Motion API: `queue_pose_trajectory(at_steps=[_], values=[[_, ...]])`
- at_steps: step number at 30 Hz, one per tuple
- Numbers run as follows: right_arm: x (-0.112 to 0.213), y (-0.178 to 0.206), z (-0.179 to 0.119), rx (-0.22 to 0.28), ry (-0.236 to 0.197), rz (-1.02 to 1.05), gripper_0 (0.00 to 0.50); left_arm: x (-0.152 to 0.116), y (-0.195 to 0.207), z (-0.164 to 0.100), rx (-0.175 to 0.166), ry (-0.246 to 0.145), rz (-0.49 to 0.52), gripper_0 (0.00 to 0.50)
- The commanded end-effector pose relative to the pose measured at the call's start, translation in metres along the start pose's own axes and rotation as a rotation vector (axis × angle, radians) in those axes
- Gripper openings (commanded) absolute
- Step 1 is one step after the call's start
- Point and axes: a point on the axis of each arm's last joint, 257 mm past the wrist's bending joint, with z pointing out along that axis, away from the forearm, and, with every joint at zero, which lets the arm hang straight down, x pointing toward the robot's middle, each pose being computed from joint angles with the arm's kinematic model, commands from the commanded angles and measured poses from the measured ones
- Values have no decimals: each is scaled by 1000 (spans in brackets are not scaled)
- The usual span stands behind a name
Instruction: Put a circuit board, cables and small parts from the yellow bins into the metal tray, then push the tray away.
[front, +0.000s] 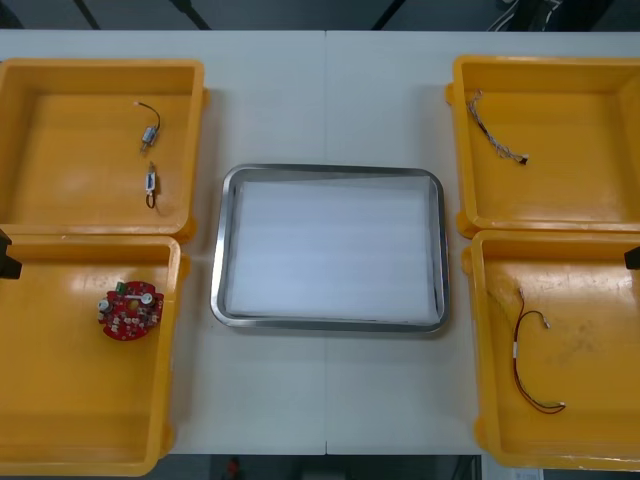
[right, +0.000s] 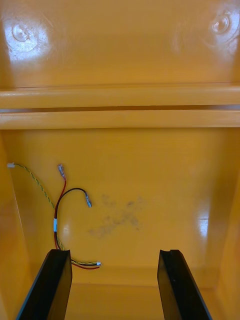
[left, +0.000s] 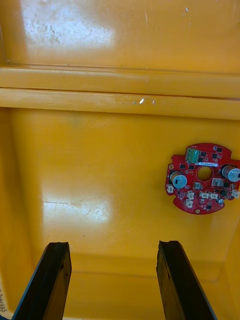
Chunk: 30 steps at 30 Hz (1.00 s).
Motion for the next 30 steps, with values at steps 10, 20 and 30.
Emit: queue_pose_trajectory(at_steps=[10,20,30], values=[[3,5,1,-1,-7,-47,500,-1,7,-7,-25,-15,52,500],[3,5,1,-1,-7,-47,500,-1,7,-7,-25,-15,52,500],[3,5,1,-1,-7,-47,500,-1,7,-7,-25,-15,52,500]])
